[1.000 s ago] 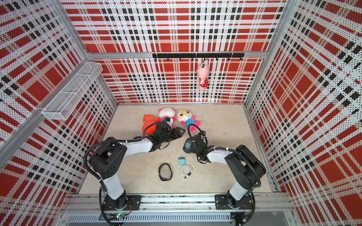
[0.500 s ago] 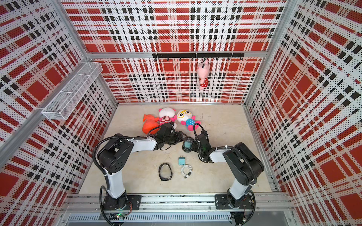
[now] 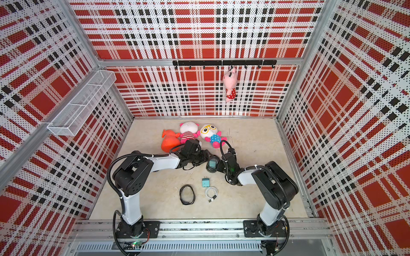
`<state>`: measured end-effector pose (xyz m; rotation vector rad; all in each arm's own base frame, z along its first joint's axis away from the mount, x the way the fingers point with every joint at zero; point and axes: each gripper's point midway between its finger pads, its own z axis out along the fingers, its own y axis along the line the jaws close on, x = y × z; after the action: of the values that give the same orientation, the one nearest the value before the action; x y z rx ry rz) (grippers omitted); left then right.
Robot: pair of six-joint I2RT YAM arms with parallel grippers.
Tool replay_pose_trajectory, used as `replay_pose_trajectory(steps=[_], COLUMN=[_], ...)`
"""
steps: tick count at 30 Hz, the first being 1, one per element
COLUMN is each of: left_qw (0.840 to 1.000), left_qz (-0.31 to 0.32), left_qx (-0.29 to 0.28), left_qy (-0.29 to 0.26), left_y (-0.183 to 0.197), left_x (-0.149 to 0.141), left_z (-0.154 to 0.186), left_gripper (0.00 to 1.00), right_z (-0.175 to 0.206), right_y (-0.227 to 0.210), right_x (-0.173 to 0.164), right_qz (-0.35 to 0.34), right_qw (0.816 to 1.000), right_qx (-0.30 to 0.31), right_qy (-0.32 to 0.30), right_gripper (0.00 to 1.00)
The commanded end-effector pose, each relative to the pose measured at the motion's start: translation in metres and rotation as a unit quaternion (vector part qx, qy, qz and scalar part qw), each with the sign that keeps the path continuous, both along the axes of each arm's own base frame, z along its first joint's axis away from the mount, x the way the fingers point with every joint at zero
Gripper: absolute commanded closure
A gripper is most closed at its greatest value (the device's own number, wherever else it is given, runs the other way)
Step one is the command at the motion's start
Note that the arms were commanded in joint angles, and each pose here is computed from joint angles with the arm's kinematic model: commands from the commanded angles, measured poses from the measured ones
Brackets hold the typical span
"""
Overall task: Pack away charging kits
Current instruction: Close the storage bag at the center of the board.
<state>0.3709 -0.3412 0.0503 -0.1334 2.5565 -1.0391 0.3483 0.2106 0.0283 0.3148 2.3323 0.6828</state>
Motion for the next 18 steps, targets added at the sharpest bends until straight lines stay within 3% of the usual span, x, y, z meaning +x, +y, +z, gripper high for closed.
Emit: replay_pose_trajectory(steps=[1,9,18], left_qw=[1.0,0.999,0.998], left_qz=[-0.017,-0.037,-0.04], left_qx=[0.011,0.002,0.0], left_qy=[0.022,0.037,0.053], left_y=[-0.005,-0.016,-0.014], left_x=[-0.008,-0.016,-0.017], left_z=[-0.013,-0.017,-0.028], left_gripper=[0.26,0.27,0.38], right_z=[-0.048,-0.055,-0.045], right_y=[-0.02,-0.023,-0.021], right_x=[-0.027,-0.028,-0.026], right_qz=[-0.001,-0.004,0.004], right_qw=[0.996,0.996,0.997], right_qx=[-0.047,-0.045,-0.042], right_qy=[0.073,0.077,0.064], right_gripper=[1.0,1.0,1.0])
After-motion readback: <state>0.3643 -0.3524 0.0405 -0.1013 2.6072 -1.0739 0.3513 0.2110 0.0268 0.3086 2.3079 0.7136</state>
